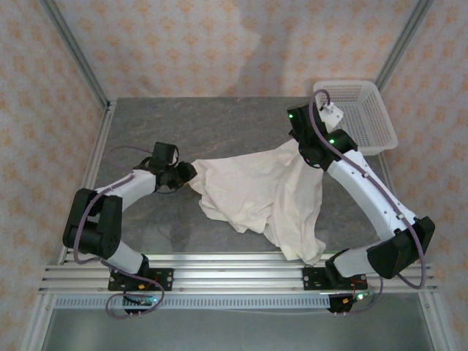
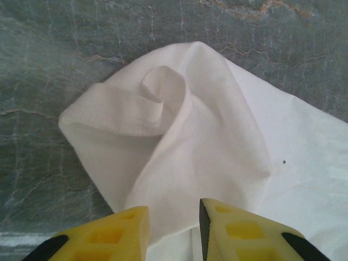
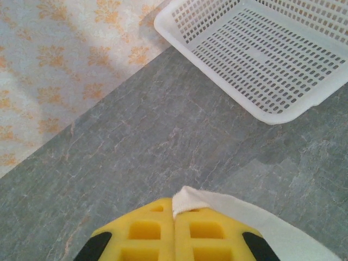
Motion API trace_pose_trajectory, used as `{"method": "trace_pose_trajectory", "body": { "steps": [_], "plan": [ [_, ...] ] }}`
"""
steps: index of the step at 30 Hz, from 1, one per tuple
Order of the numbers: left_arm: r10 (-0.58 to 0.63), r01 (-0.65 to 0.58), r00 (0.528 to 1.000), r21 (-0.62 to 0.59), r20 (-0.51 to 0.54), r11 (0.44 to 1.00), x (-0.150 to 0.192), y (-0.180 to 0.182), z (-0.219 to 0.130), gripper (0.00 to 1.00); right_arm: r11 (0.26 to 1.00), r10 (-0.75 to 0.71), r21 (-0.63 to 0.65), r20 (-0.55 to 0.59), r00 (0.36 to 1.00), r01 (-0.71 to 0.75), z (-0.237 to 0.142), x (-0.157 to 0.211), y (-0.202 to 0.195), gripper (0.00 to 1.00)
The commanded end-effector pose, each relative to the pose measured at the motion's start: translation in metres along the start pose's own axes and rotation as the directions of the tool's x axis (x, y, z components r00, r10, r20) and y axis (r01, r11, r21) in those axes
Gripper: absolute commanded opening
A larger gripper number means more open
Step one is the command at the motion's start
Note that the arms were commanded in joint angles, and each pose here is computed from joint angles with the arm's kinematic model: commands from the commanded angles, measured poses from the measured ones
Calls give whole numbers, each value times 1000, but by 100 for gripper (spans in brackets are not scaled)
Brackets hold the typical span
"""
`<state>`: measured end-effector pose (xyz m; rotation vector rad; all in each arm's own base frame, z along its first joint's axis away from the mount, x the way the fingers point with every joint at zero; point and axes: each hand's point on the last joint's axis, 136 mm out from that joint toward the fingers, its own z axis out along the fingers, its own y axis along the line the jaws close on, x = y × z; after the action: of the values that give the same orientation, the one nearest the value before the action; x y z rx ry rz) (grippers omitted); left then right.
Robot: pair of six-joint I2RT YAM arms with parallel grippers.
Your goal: Fold the inside-out t-shirt
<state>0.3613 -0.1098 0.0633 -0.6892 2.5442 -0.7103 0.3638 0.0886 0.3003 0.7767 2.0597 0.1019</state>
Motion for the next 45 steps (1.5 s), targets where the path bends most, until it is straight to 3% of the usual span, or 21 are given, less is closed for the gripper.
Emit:
{"method": "trace_pose_trajectory", "body": {
  "steps": [1, 13, 22, 32, 45],
  "plan": [
    [-24, 24, 1000, 25, 0, 999, -2, -2, 13, 33, 1000, 9, 10, -3, 1000, -9, -2, -1, -4, 0],
    [38, -32, 998, -135, 48, 990, -13, 22, 7, 41, 1000, 8, 12, -5, 1000, -8, -3, -1, -6, 0],
    [14, -15, 1000, 66, 8, 998, -12, -15, 20, 37, 1000, 7, 12, -5, 1000, -7, -4, -1, -6, 0],
    [3, -3, 1000, 84, -3, 996, -6, -13, 22, 39, 1000, 11, 13, -2, 1000, -11, -6, -2, -8, 0],
    [-15, 20, 998, 99, -54, 995, 25, 4, 11, 42, 1000, 14, 6, -12, 1000, -14, -5, 0, -6, 0]
  ]
}}
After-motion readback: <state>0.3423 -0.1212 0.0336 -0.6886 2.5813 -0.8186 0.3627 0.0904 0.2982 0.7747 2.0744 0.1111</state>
